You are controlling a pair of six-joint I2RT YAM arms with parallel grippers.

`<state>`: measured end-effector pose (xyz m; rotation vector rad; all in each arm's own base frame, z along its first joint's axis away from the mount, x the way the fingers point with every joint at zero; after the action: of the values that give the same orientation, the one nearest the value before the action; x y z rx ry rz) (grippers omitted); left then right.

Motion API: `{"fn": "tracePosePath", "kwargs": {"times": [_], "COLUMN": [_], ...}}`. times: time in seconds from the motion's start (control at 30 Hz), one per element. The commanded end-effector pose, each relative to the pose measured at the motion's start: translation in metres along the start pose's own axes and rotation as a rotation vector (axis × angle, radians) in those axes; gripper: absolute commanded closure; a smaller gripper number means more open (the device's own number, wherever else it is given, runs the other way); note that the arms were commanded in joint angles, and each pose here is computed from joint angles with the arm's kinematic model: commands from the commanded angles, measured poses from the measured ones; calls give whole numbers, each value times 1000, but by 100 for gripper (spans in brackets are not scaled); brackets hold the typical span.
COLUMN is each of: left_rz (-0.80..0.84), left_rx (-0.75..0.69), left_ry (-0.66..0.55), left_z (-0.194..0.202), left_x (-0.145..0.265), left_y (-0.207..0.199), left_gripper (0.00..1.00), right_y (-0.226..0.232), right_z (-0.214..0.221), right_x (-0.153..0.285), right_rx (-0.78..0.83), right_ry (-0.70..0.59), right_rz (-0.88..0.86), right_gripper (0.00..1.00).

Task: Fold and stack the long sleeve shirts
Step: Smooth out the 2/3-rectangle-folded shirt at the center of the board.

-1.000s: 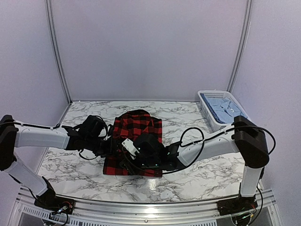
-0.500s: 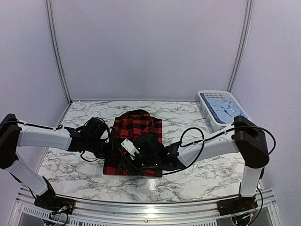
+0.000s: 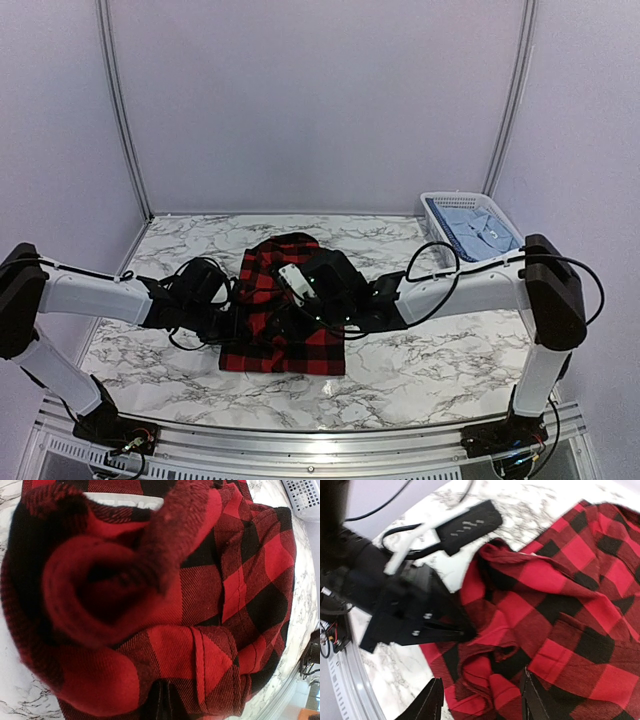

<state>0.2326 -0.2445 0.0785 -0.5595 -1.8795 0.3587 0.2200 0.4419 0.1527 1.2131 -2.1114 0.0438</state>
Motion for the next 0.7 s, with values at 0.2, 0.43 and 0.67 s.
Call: {"fn": "tracePosePath", "kwargs": {"times": [0.2, 0.43, 0.67], "left_rz": [-1, 2, 7], "left_rx": [0, -2, -3], "left_ry": [-5, -6, -9], "left_z": [3, 3, 1], "left_x": [-1, -1, 0], "left_y": [3, 2, 0], "left_gripper": [97, 96, 96], "right_y": [-22, -27, -27], "right_z": [9, 12, 7], "right_x": [-28, -46, -59], "right_rx": [-4, 40, 57], "right_ry": [111, 121, 111], "right_rz": [107, 151, 160], "right_gripper": [63, 67, 67]}}
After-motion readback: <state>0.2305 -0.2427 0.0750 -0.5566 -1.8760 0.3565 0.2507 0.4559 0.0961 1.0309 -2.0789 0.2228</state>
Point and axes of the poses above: each gripper's point midway between its finger pads, its own x axis back along the fingers, its own y axis along the line the jaws close on, z = x × y, the point moved 4 cm from there along x, back along the fingers
